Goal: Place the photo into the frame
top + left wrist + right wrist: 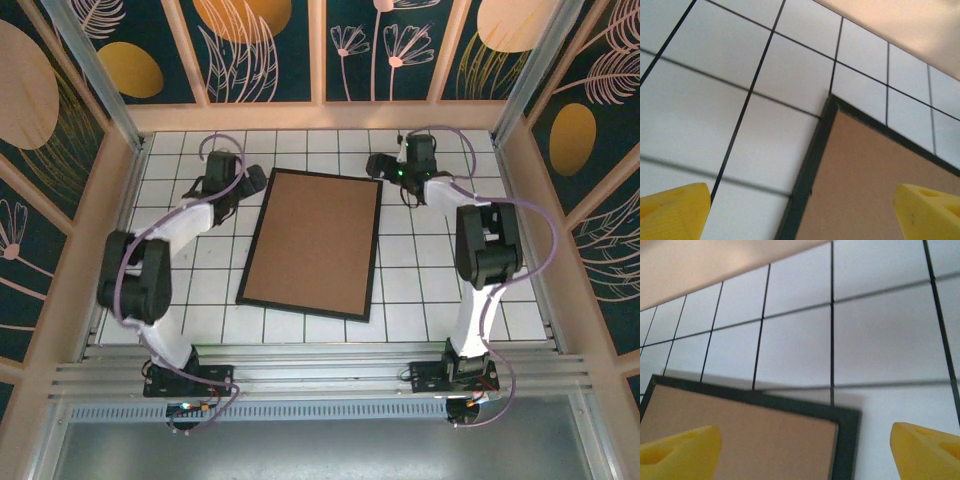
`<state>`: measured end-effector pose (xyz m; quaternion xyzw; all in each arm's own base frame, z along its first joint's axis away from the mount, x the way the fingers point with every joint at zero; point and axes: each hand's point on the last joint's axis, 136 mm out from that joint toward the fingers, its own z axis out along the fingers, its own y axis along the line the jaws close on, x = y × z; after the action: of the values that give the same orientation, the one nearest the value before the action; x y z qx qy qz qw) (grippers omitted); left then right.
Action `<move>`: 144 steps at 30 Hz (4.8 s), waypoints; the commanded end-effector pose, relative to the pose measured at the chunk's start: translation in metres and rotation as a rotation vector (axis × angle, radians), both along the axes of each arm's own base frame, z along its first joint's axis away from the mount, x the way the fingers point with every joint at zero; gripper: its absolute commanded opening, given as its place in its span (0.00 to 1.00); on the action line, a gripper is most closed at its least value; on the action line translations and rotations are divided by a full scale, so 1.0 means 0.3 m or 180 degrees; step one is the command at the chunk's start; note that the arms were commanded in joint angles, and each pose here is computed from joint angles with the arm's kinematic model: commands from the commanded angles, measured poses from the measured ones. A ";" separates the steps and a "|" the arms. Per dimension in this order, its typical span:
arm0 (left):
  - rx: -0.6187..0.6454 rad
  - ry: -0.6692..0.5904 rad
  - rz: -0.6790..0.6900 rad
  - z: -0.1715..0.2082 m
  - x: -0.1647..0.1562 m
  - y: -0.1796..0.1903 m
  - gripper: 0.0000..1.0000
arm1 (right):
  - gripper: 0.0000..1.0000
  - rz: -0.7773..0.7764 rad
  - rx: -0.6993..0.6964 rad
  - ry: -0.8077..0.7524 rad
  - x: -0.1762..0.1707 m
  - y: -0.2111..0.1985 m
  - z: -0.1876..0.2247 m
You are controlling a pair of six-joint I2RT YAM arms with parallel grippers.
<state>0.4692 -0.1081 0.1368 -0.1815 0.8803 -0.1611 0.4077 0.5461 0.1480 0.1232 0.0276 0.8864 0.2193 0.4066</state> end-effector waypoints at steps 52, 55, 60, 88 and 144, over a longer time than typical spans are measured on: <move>-0.0533 0.1742 -0.0671 -0.323 -0.841 -0.194 0.93 | 0.79 0.1197 0.0133 0.0853 0.072 0.152 -0.282; -0.0534 0.1587 -0.0674 -0.320 -0.784 -0.213 0.92 | 0.78 0.1169 0.0186 0.0894 0.043 0.119 -0.264; -0.0362 0.1321 -0.0702 -0.292 -0.663 -0.228 0.93 | 0.76 0.1045 0.0293 0.0974 -0.012 0.036 -0.240; -0.0222 0.0389 -0.0359 -0.189 0.251 -0.214 0.93 | 0.79 -0.0248 0.0511 0.1117 -0.410 -0.189 -0.268; -0.0307 0.0867 -0.0467 -0.351 -0.285 -0.075 0.49 | 0.66 0.0126 0.0720 0.1440 -0.768 -0.024 -0.271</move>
<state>0.3970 -0.1207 0.0312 -0.1902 0.9187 -0.2116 0.2739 0.3402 0.1046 0.0403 0.1183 0.9322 0.2513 0.2322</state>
